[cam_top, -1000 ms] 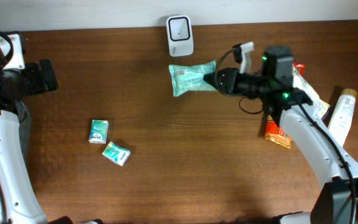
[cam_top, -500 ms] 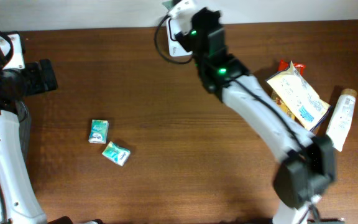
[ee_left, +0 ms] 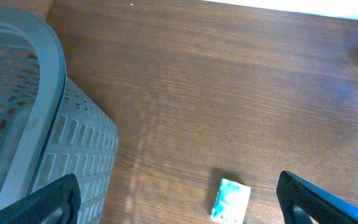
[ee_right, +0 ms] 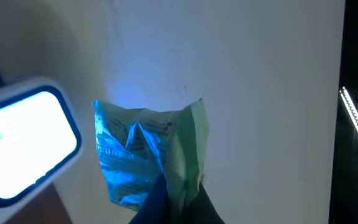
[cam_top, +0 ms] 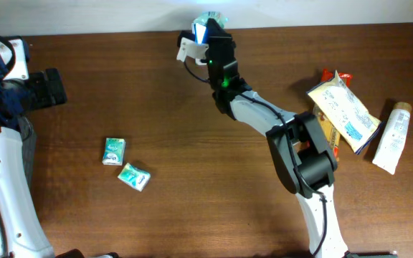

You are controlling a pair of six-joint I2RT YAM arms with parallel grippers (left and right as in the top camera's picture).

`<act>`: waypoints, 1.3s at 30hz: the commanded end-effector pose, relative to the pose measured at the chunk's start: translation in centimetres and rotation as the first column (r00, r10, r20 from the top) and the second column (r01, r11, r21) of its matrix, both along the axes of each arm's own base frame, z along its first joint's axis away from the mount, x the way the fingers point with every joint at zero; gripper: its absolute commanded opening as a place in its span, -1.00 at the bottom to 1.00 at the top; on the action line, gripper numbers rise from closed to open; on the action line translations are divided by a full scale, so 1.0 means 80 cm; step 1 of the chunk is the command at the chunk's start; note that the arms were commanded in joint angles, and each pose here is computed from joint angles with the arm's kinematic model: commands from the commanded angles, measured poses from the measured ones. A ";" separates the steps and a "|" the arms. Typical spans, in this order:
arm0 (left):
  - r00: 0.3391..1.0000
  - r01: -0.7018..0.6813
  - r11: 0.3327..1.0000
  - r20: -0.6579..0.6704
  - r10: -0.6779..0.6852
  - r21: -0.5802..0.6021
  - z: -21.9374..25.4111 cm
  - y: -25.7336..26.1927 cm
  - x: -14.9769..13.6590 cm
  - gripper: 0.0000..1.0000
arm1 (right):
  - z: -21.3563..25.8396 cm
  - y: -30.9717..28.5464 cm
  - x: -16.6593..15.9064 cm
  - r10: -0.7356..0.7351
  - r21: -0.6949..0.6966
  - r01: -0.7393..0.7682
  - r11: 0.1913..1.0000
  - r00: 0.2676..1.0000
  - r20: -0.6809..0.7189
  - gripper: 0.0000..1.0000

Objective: Scan the item barcode
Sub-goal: 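Lift wipes pack with right gripper and hold it before the scanner, then place wipes pack at right table edge and release right gripper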

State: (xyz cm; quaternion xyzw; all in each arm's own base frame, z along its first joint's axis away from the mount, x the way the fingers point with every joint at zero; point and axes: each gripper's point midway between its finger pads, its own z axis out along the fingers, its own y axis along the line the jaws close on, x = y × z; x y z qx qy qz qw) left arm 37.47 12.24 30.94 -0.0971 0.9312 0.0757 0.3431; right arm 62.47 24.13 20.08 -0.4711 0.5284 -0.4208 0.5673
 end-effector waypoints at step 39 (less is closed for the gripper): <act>1.000 -0.012 1.000 0.011 0.012 0.000 0.005 0.002 -0.001 0.98 | 0.201 0.007 -0.262 0.418 0.830 0.265 0.491 0.764 -0.492 -0.92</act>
